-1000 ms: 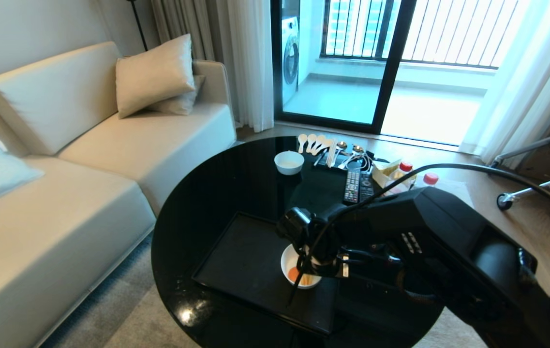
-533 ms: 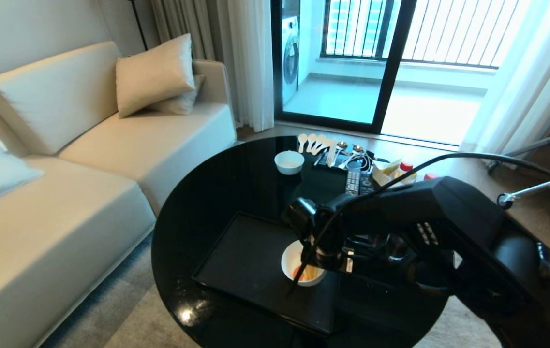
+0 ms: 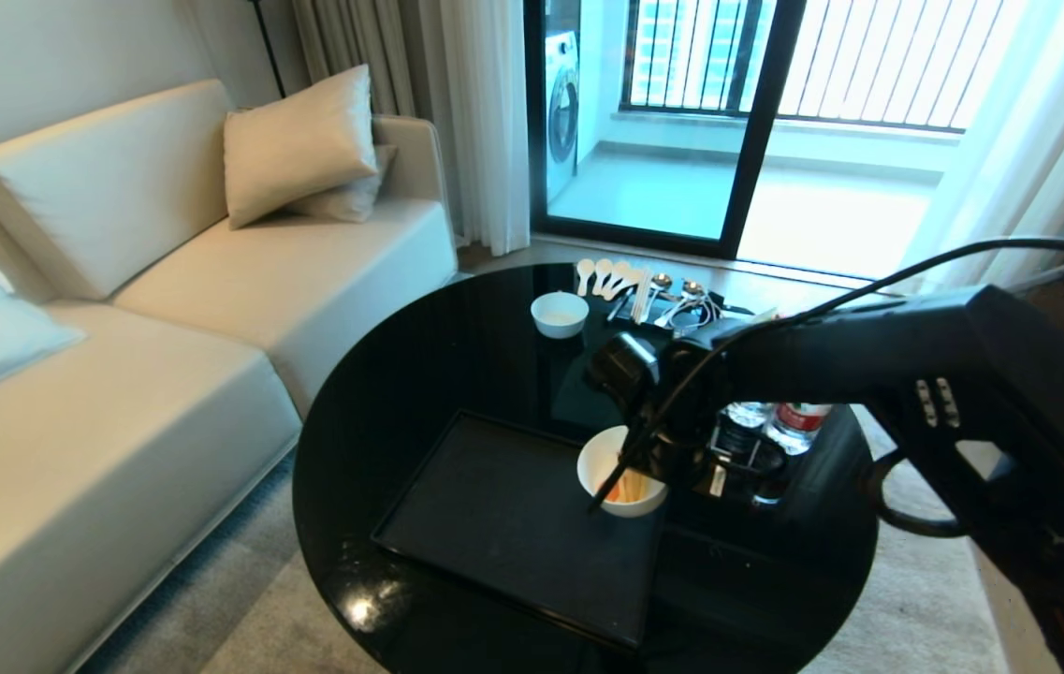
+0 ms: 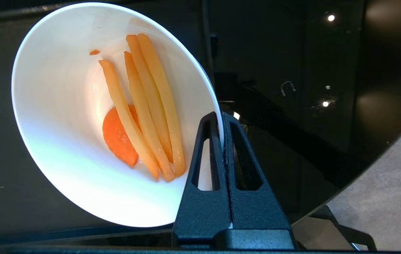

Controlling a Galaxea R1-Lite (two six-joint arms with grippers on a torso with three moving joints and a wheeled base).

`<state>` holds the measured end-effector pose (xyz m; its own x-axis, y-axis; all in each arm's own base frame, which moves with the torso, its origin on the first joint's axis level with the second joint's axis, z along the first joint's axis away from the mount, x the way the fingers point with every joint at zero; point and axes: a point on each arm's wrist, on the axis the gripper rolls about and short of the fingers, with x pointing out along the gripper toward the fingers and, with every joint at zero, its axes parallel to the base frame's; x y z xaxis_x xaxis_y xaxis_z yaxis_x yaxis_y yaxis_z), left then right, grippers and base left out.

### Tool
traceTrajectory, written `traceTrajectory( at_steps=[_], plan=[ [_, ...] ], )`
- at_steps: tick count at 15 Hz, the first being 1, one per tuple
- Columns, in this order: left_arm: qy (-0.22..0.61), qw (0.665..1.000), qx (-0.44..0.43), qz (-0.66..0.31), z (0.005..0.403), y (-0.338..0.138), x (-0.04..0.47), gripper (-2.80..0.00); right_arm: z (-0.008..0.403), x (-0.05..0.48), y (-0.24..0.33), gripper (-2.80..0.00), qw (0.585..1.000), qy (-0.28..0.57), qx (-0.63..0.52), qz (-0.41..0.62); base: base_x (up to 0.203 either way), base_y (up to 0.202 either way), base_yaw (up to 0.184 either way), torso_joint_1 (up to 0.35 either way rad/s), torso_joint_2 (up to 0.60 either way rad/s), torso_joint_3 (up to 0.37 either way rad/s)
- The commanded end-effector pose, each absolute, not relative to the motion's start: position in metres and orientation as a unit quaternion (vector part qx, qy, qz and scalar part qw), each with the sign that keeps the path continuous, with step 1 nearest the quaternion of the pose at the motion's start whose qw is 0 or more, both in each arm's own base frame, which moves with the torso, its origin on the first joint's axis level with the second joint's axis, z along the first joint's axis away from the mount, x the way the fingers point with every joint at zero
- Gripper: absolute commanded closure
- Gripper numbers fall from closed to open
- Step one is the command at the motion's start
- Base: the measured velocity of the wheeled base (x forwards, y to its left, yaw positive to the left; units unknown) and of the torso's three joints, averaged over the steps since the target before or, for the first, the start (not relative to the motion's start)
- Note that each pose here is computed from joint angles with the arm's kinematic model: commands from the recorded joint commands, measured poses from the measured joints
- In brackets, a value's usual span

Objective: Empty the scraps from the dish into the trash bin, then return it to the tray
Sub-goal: Move the bowl over the trash can

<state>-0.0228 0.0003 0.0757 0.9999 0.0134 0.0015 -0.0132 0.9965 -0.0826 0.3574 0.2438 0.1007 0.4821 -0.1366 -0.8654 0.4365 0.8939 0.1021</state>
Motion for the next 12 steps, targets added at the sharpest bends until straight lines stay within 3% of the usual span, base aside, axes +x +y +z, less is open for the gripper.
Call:
traceTrajectory(
  at_steps=[1, 12],
  plan=[
    [-0.002, 0.999, -0.041, 0.007, 0.076, 0.000, -0.023, 0.00, 0.132, 0.352, 0.224, 0.00, 0.850, 0.462, 0.182, -0.176, 0.000, 0.000, 0.000, 0.000, 0.00, 0.000],
    [-0.002, 0.999, -0.041, 0.007, 0.076, 0.000, -0.023, 0.00, 0.169, 0.241, 0.105, 0.00, 0.834, 0.451, 0.209, -0.239, 0.000, 0.000, 0.000, 0.000, 0.00, 0.000]
  ],
)
